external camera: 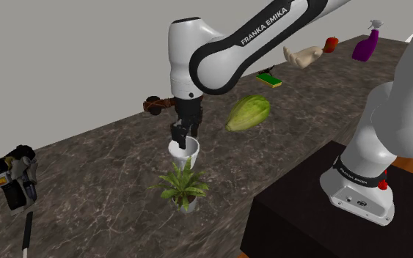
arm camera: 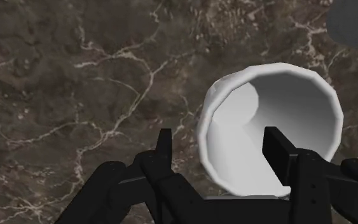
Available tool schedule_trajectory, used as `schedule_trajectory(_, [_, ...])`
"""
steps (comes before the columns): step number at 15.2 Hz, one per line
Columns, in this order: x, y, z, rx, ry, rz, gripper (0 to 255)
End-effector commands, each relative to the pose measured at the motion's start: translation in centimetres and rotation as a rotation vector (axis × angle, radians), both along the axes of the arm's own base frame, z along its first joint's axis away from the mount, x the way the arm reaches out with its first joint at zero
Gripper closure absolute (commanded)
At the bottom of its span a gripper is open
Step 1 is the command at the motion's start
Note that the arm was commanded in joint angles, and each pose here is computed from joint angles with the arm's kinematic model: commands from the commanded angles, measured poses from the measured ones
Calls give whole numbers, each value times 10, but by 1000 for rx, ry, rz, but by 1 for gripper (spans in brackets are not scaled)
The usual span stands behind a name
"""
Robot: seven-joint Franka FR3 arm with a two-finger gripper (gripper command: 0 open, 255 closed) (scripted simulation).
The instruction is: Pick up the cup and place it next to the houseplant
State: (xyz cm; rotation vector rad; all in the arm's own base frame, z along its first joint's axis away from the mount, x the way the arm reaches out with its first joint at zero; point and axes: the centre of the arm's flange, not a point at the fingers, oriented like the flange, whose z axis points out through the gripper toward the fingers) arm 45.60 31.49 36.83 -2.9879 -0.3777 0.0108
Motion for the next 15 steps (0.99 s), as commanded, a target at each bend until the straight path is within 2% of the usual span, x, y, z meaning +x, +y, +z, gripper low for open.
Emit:
schedule_trajectory(1, [0, 0, 0, 0, 0, 0, 0])
schedule_trajectory(4, [0, 0, 0, 0, 0, 0, 0])
schedule_trajectory(8, [1, -6, 50, 0, 0, 0, 0])
schedule_trajectory(15, [1, -6, 50, 0, 0, 0, 0])
